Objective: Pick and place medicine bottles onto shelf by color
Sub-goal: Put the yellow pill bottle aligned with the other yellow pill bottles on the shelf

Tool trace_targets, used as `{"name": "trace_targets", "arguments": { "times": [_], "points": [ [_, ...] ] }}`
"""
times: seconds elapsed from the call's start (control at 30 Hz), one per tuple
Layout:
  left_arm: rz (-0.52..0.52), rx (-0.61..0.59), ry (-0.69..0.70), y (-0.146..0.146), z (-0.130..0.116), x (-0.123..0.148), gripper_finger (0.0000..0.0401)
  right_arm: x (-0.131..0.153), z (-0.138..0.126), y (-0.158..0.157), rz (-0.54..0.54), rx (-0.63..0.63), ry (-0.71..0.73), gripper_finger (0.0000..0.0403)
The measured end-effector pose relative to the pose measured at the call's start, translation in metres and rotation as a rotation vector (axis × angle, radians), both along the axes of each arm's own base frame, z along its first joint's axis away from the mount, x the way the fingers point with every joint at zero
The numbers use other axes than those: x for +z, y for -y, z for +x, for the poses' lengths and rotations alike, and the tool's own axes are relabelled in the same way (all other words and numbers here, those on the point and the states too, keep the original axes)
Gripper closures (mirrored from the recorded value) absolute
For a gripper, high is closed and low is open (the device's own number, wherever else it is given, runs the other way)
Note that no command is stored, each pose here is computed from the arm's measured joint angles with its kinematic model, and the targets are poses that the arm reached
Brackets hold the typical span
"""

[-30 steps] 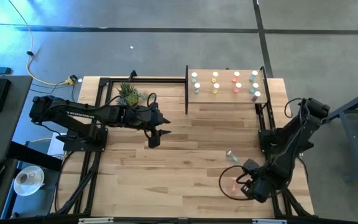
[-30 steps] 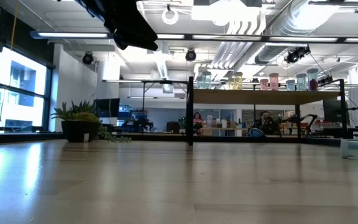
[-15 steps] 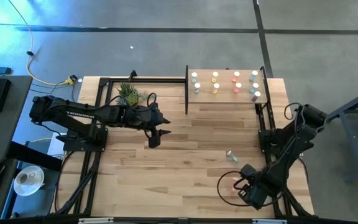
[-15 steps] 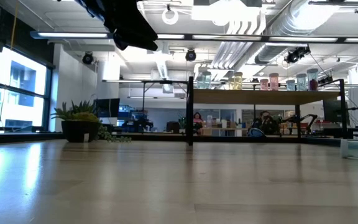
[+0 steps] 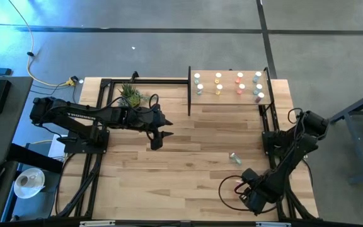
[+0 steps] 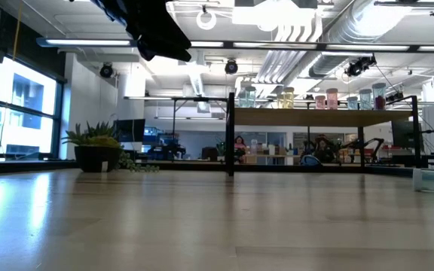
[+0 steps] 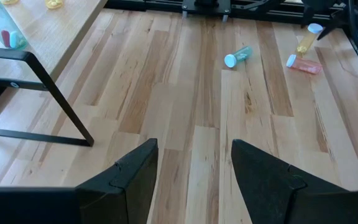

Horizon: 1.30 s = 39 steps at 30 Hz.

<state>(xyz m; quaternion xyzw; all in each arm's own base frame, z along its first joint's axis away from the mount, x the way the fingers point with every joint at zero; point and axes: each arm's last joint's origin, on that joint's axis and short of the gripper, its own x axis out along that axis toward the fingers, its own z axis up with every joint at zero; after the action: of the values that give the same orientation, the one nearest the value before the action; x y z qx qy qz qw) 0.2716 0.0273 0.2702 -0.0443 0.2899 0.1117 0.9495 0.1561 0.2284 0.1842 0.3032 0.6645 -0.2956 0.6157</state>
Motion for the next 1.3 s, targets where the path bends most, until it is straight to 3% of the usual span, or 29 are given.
{"name": "trace_targets", "arguments": {
  "times": [0.37,0.73,0.93,1.3],
  "points": [
    [0.000,0.000,0.000,0.000,0.000,0.000,0.0208,0.006,0.000,0.002,0.019,0.001,0.011,0.0311],
    [0.037,-0.049,-0.018,0.000,0.000,-0.001,0.0208,0.044,0.014,0.030,0.061,-0.058,0.255,0.0305],
    [-0.034,-0.156,-0.008,0.005,0.000,-0.001,0.0208,0.064,0.038,0.053,0.013,0.006,0.504,0.0305],
    [-0.094,-0.204,0.058,0.018,0.015,-0.004,0.0208,0.075,0.084,0.104,-0.107,0.200,0.651,0.0305]
  ]
}}
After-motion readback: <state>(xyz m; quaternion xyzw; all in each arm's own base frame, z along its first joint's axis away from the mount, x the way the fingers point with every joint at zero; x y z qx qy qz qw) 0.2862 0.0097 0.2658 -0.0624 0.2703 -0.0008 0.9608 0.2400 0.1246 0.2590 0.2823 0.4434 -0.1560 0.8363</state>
